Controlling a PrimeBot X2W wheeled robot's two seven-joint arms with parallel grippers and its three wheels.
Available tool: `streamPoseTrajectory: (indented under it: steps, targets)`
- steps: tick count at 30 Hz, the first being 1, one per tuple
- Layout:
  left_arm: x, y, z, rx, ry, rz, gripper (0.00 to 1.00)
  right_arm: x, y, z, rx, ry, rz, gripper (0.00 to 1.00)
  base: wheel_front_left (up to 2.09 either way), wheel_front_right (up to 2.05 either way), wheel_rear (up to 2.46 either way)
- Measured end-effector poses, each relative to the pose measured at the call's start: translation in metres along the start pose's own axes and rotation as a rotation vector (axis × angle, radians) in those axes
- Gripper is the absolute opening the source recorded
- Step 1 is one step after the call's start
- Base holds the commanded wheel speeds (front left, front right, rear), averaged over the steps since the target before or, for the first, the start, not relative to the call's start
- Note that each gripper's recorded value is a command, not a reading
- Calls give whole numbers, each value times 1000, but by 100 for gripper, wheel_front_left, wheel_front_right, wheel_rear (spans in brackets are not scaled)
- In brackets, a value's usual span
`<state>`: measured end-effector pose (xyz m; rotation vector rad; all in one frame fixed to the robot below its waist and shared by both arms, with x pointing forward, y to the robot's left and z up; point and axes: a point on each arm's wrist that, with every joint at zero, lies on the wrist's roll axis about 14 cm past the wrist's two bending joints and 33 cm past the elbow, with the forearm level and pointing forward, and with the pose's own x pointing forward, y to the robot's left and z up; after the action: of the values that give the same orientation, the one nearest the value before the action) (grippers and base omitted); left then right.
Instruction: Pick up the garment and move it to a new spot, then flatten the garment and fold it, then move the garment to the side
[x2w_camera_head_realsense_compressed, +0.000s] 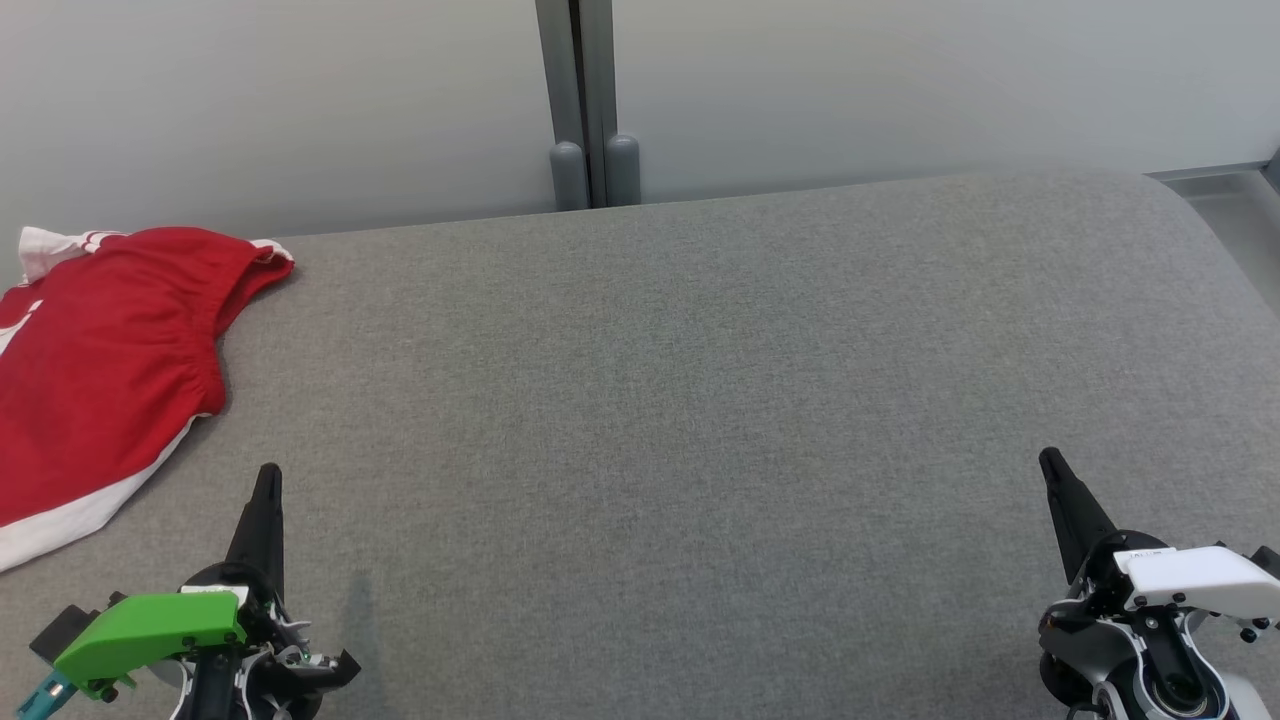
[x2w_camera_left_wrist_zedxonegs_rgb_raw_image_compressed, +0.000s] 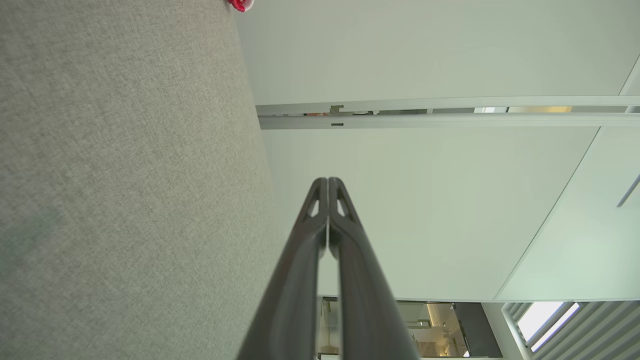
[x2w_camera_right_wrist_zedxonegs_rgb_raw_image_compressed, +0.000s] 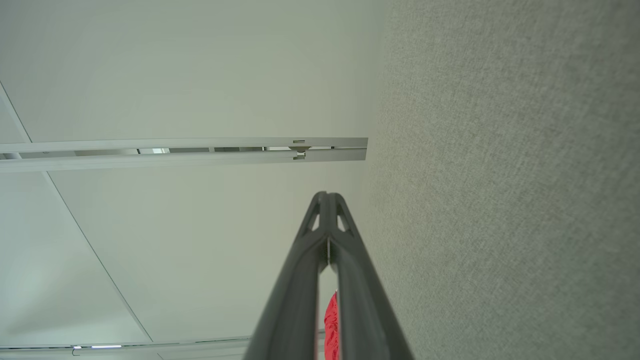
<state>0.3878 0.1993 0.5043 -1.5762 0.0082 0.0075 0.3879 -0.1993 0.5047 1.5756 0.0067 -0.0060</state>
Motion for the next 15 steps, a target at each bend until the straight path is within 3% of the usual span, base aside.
streamPoseTrajectory:
  steps: [15]
  targets:
    - [0,0,0,0,0,0,0,0,0,0,0,0,0,0,0,0,0]
